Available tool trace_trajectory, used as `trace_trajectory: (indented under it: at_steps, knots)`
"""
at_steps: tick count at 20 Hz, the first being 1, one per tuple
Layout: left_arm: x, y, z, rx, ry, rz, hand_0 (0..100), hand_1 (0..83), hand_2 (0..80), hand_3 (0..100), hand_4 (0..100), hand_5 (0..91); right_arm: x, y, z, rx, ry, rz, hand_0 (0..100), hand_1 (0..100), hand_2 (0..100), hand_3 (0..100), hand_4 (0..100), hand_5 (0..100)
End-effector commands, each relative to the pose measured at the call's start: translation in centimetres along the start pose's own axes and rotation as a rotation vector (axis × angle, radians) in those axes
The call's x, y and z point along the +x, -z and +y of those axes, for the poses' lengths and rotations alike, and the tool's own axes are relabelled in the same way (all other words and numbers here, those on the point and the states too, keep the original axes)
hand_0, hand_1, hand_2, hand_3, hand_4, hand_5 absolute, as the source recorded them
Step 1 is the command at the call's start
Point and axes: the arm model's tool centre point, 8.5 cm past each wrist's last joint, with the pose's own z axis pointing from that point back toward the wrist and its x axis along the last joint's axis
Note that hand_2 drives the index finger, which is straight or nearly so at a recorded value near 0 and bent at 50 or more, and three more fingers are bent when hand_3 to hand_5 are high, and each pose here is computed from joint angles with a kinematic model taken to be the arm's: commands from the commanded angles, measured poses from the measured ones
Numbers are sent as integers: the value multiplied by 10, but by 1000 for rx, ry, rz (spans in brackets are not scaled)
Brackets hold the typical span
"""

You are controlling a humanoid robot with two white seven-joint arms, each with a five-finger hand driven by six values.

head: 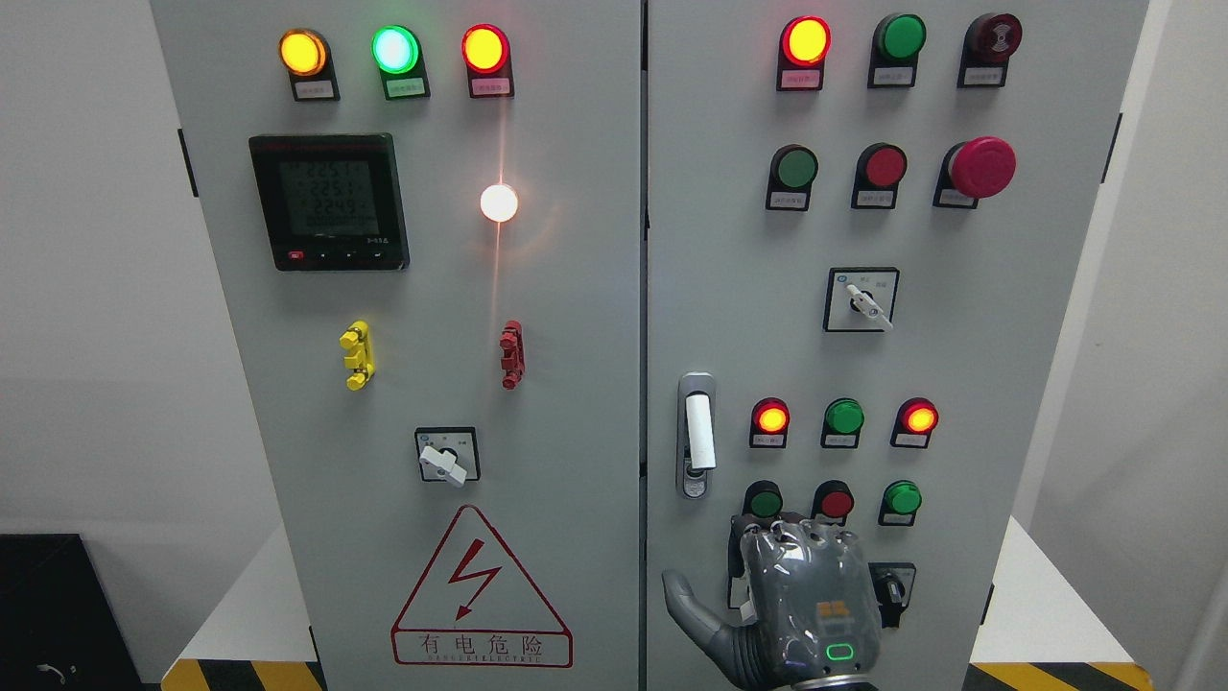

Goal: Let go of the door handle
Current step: 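Move the right hand up to wrap around the latch handle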

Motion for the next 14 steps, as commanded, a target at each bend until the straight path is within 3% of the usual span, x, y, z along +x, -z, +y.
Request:
trace_trajectory:
  at_steps: [1,7,14]
  knots:
    - [-11,-1,0,-1,-2,17,120,556,0,0,0,0,-2,10,-10,-36,-23,1,168,309,899,1000,922,926]
    - [-11,-1,0,-1,-2,17,120,556,0,0,0,0,-1,24,-17,-64,-36,-6,164,335,948,1000,952,943]
    - [-12,-1,0,-1,-2,19,120,556,0,0,0,0,-2,32,-16,-46,-42,-5,162,328,958,1000,952,947]
